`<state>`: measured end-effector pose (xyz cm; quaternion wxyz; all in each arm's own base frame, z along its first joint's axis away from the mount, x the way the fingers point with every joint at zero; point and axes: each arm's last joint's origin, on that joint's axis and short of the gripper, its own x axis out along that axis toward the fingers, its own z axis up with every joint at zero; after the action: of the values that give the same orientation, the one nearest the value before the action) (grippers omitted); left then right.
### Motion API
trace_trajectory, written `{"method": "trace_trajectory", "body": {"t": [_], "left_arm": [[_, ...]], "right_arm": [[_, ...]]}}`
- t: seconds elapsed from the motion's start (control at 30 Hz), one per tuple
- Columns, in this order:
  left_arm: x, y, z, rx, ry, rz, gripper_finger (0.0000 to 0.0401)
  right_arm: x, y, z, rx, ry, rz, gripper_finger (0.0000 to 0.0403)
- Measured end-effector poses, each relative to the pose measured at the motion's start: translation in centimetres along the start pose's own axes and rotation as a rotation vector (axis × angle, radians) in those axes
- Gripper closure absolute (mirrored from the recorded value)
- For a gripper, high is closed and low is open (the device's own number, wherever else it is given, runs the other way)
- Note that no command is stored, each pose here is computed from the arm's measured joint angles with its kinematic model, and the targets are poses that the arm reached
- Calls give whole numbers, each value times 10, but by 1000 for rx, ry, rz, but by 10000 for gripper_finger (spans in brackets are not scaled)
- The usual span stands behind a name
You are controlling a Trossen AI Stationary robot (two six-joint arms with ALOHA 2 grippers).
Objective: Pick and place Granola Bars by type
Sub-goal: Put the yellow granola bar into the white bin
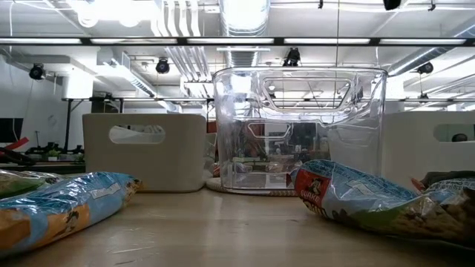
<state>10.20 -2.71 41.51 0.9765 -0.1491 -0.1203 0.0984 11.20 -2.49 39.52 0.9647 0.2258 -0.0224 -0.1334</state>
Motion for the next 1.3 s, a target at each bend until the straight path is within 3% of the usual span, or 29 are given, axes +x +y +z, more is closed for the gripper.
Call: {"method": "trace_trajectory", "body": {"t": [0.5, 0.63, 0.83, 1.3], "left_arm": [[12, -8, 17, 89, 84, 37, 401], [15, -8, 20, 125, 131, 26, 401], [21, -9, 28, 148, 138, -59, 401], [55, 12, 18, 156, 216, -52, 401]], "right_arm": [[54, 18, 29, -96, 225, -98, 394], [64, 23, 33, -144, 275, -51, 394], [77, 29, 37, -178, 314, 38, 394], [91, 16, 38, -169, 317, -31, 394]]}}
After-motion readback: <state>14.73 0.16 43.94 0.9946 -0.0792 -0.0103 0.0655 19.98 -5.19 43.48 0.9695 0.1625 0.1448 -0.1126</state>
